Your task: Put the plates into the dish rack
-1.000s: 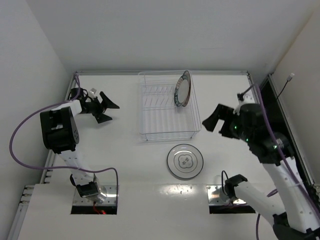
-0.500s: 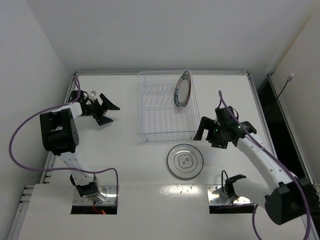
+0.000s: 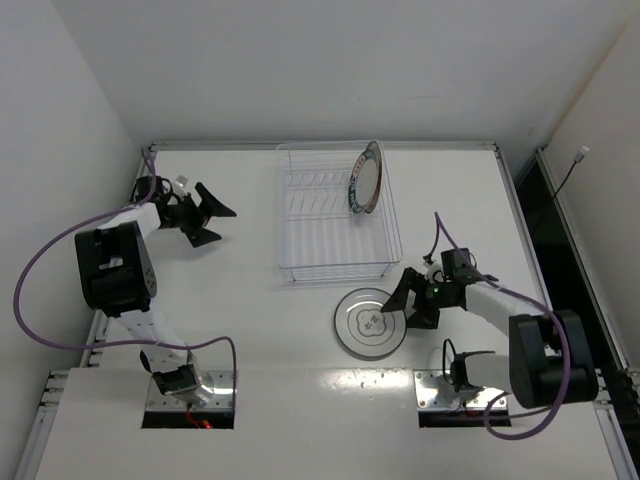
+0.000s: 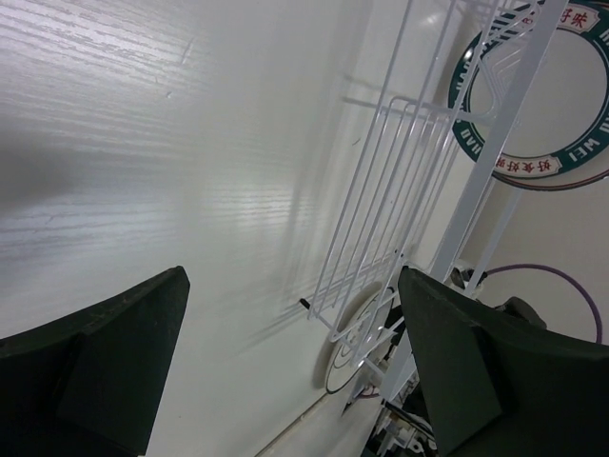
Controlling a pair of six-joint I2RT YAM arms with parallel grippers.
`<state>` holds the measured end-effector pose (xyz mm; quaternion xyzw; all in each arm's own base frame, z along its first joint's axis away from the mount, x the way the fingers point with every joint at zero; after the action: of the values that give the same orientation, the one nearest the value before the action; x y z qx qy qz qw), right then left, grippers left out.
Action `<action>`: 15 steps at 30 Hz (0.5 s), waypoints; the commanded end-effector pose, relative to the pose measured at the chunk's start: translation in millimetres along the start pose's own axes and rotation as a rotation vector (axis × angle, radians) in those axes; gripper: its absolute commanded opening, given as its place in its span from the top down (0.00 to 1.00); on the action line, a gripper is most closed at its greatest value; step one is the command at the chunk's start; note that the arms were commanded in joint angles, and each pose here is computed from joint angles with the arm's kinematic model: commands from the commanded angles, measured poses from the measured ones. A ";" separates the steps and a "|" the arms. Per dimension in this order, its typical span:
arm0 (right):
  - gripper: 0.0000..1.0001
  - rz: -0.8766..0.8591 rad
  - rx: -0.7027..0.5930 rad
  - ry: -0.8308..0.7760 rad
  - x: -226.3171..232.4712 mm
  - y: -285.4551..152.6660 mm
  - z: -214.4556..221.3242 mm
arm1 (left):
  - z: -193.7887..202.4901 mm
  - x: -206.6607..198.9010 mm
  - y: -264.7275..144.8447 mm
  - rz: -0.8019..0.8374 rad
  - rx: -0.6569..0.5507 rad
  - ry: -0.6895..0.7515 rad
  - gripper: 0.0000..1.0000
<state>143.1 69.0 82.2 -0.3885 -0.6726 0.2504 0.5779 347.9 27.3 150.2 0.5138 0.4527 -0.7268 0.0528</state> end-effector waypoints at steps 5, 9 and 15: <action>0.49 -0.092 0.046 -0.046 -25.5 38.0 16.4 | 2.9 -5.9 -14.4 -0.021 -0.037 0.054 0.10; 0.76 -0.079 0.107 -0.028 -28.0 44.1 16.8 | 1.8 -7.4 -15.3 -0.027 -0.044 0.054 0.10; 1.00 -0.014 0.162 -0.085 -25.4 32.6 14.7 | 1.3 -10.7 -18.1 -0.030 -0.055 0.069 0.10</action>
<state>145.0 80.4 49.9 -0.2729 -0.6945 0.2248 0.6266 341.3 28.8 146.9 0.5008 0.4722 -0.7248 0.0301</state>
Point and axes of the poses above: each gripper's point midway between its finger pads, its own y axis out along the fingers, its own x axis along the line the jaws close on, z = x × y, the point moved 10 cm from there along -y, back along the fingers, and after that the axes turned 15 degrees about -y, right-handed, at the moved point
